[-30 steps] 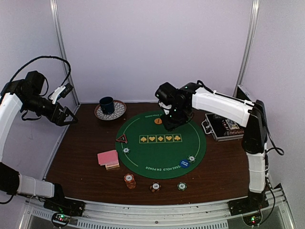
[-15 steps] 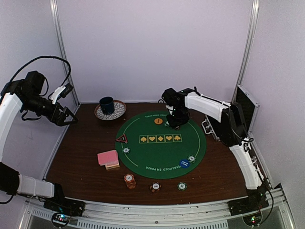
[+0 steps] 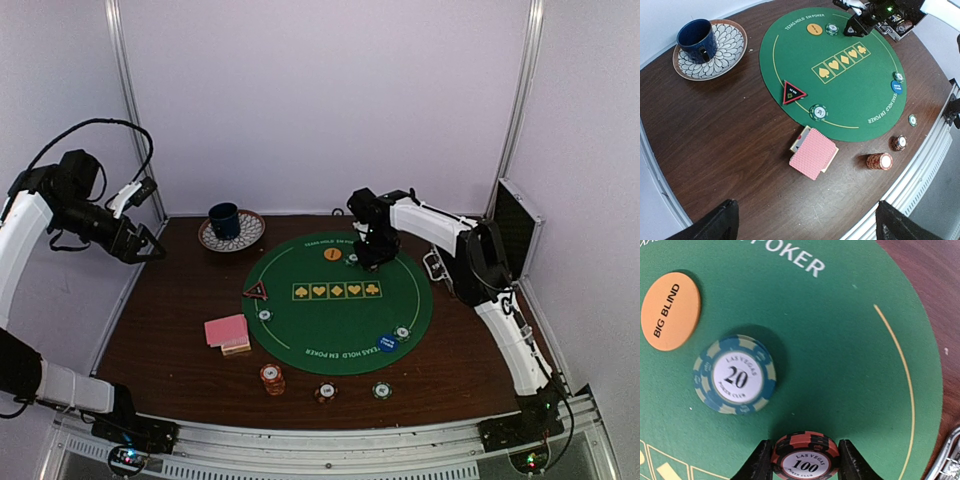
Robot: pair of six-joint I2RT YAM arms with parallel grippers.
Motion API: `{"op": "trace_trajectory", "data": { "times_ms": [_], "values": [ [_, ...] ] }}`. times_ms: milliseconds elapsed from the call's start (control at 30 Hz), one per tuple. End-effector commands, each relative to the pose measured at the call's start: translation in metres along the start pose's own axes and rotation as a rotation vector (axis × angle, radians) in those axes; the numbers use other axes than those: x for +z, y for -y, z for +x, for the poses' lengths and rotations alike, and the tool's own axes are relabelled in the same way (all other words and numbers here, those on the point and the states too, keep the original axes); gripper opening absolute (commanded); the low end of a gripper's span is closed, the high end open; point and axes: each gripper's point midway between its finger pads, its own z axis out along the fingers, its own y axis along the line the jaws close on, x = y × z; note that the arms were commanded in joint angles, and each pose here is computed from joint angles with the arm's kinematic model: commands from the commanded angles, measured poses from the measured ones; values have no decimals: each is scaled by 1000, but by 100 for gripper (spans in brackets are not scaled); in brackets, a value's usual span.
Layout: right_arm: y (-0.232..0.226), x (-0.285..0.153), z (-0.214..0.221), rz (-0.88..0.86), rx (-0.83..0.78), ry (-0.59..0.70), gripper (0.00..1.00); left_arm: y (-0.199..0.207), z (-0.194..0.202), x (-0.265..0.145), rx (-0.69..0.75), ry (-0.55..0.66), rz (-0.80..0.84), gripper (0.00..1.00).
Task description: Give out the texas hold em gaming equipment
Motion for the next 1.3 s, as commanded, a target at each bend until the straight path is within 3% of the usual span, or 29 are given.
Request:
{"op": "trace_trajectory", "data": {
  "times_ms": [0,167,267,467,900,1267],
  "values": [
    [-2,2,-15,-31,20,40,37,0,-6,-1,15,18,13,97],
    [-2,10,-14,-41,30,30,41,-3,-3,3,11,4,16,97],
    [-3,12,-8,-46,39,8,57,-4,-3,6,11,7,17,97],
    [-10,1,-6,-71,47,13,76,-6,-7,4,4,7,12,98],
    [-38,-80,-15,-81,-7,125,80,-2,-2,-4,12,4,-11,98],
    [-110,-159,67,-99,-172,176,95,3,9,-6,19,-1,-27,98]
  ]
}}
